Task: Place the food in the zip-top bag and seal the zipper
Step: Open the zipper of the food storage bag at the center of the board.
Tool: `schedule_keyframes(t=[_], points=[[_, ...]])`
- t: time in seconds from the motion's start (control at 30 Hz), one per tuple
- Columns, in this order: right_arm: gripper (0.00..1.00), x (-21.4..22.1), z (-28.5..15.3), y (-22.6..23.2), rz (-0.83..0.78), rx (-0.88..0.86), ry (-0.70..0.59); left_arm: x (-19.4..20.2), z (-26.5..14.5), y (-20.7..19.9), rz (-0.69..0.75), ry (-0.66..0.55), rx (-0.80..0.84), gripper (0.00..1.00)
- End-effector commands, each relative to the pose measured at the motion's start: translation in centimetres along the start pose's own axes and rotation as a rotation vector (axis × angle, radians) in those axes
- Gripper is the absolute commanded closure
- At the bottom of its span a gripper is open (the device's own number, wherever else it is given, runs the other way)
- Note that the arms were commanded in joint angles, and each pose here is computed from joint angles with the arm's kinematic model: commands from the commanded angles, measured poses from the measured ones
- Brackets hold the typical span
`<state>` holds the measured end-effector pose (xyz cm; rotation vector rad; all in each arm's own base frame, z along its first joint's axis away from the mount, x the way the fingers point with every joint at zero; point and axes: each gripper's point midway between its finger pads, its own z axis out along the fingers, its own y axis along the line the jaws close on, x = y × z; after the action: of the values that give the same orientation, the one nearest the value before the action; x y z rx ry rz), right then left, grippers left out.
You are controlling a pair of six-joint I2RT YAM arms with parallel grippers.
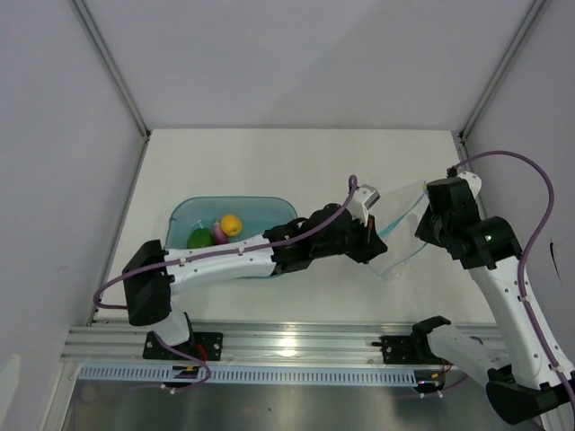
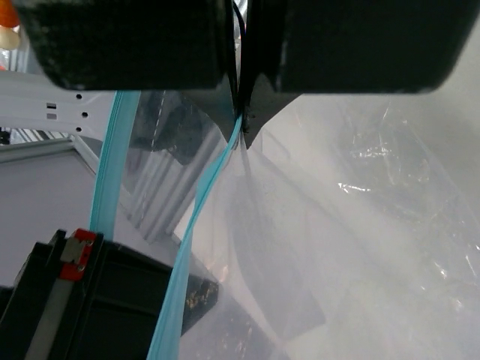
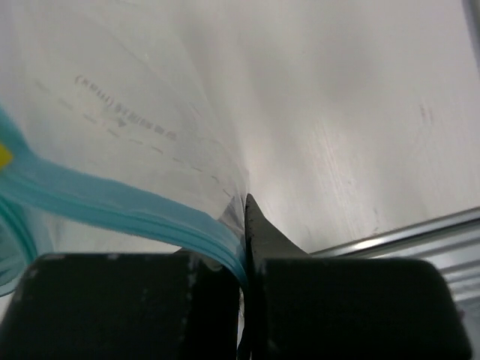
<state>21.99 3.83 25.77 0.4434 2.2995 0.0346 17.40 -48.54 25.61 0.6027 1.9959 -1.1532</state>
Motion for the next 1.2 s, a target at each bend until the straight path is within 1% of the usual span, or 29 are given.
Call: schedule_keyframes(t=[0.0, 0.07, 0.1, 0.13, 0.17, 0.2, 0.27, 0.33, 0.43, 0.53, 0.6, 0.63, 0.67, 0.73, 0.77, 0.8, 0.83, 0.87, 0.93, 1.03, 1.07, 1.1, 1.17], points=[[1.0, -0.6, 0.0, -2.5, -0.097, 0.146, -0.016, 1.4, 0.7, 0.3, -0.099, -0.004, 0.037, 0.99], [1.0, -0.6, 0.1, -2.7, -0.116, 0.16, -0.016, 1.1, 0.6, 1.3, -0.134, -0.018, 0.015, 0.99], [1.0, -0.5, 0.1, -2.6, -0.133, 0.157, -0.015, 2.3, 0.5, 2.6, -0.155, 0.0, -0.009, 1.0], [1.0, -0.5, 0.1, -2.6, -0.14, 0.155, -0.014, 1.7, 0.0, 2.7, -0.19, -0.022, -0.005, 0.99], [1.0, -0.2, 0.1, -2.4, -0.148, 0.143, -0.006, 1.0, -0.3, 3.7, -0.213, -0.045, -0.013, 0.99], [1.0, 0.1, 0.2, -2.1, -0.168, 0.125, 0.005, 1.9, -0.5, 4.9, -0.244, -0.042, -0.027, 0.99], [1.0, 0.8, 0.4, -0.9, -0.183, 0.063, 0.033, 0.7, -1.2, 5.9, -0.267, -0.068, -0.026, 0.99], [1.0, 1.6, 0.8, -0.3, -0.216, 0.033, 0.056, 0.6, -1.4, 6.8, -0.281, -0.071, -0.035, 0.99], [1.0, 2.9, 1.4, 1.2, -0.272, -0.005, 0.099, -0.6, -2.0, 7.5, -0.288, -0.102, -0.038, 1.0], [1.0, 3.6, 1.6, 2.6, -0.316, -0.016, 0.108, -0.6, -1.8, 7.2, -0.269, -0.087, -0.006, 1.0], [1.0, 3.9, 2.0, 3.4, -0.337, -0.007, 0.11, 0.2, -1.3, 7.0, -0.256, -0.053, 0.02, 0.94], [1.0, 3.9, 2.2, 3.7, -0.339, -0.006, 0.111, 0.2, -1.2, 6.5, -0.246, -0.056, 0.047, 0.89], [1.0, 4.1, 2.6, 3.8, -0.338, 0.007, 0.12, 0.4, -1.1, 6.4, -0.243, -0.048, 0.059, 0.81], [1.0, 3.9, 3.0, 4.0, -0.335, 0.019, 0.111, 0.8, -1.1, 6.0, -0.226, -0.043, 0.095, 0.74], [1.0, 4.0, 3.1, 3.9, -0.336, 0.023, 0.111, 0.9, -1.2, 5.9, -0.217, -0.043, 0.104, 0.66], [1.0, 3.9, 3.3, 4.0, -0.336, 0.028, 0.109, 1.0, -1.5, 6.0, -0.194, -0.041, 0.109, 0.62], [1.0, 3.9, 3.4, 4.0, -0.337, 0.031, 0.111, 0.9, -1.9, 5.8, -0.164, -0.046, 0.119, 0.55], [1.0, 3.9, 3.3, 4.1, -0.336, 0.029, 0.111, 0.9, -1.9, 5.8, -0.164, -0.047, 0.116, 0.52], [1.0, 3.8, 3.4, 4.3, -0.339, 0.022, 0.112, 0.5, -2.5, 5.9, -0.135, -0.06, 0.106, 0.5], [1.0, 3.6, 3.3, 4.6, -0.347, 0.025, 0.119, 0.3, -3.2, 6.3, -0.11, -0.069, 0.073, 0.39], [1.0, 3.5, 3.3, 4.6, -0.352, 0.029, 0.122, -0.1, -3.5, 6.5, -0.104, -0.084, 0.057, 0.31], [1.0, 3.3, 3.2, 4.7, -0.36, 0.03, 0.122, -0.2, -3.7, 6.7, -0.094, -0.087, 0.04, 0.26], [1.0, 3.1, 3.3, 4.8, -0.366, 0.041, 0.126, -0.9, -4.7, 6.9, -0.08, -0.12, 0.02, 0.13]])
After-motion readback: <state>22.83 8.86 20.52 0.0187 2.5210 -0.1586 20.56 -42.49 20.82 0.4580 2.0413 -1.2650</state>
